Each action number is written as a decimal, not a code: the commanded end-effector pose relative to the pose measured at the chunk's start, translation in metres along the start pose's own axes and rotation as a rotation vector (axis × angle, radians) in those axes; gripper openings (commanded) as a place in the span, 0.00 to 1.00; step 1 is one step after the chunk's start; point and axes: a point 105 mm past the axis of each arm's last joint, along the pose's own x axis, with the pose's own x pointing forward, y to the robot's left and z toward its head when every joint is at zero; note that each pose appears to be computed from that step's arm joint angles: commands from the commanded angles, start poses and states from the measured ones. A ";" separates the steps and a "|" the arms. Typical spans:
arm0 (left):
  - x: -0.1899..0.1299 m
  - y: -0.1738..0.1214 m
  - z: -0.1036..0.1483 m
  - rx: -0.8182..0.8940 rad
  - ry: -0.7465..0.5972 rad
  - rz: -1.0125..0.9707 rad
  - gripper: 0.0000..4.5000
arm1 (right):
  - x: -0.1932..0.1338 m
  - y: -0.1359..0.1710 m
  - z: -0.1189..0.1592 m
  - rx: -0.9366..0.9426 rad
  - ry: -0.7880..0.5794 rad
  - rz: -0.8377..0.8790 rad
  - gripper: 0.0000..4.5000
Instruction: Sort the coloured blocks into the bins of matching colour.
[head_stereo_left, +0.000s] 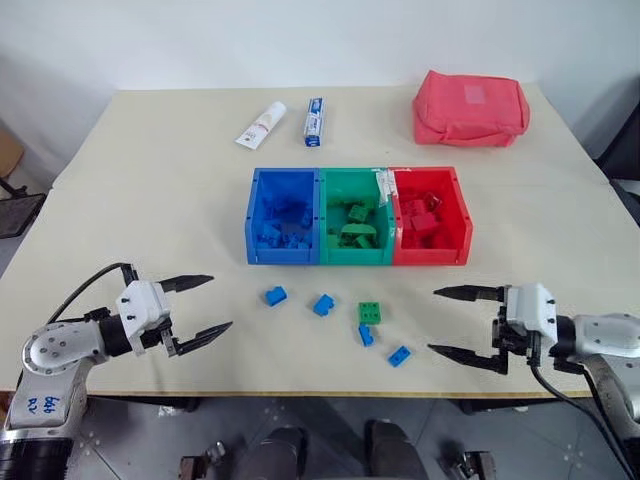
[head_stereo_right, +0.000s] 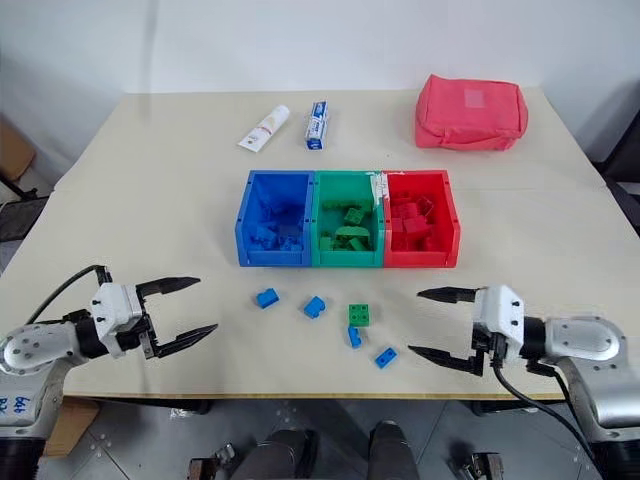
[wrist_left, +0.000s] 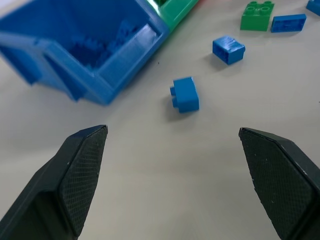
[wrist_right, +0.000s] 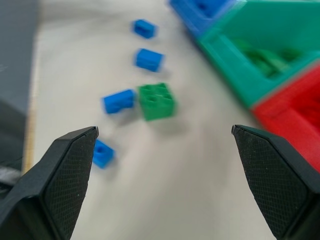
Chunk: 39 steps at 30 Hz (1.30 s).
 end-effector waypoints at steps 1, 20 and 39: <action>0.008 -0.002 0.008 0.026 -0.030 -0.037 0.99 | -0.009 -0.001 0.003 -0.030 0.015 0.009 1.00; 0.058 -0.074 0.033 -0.062 -0.153 -0.335 0.99 | -0.002 0.015 -0.023 -0.005 0.248 0.215 1.00; 0.048 -0.070 0.038 -0.084 -0.163 -0.271 1.00 | 0.050 0.024 -0.034 -0.034 0.222 0.383 0.14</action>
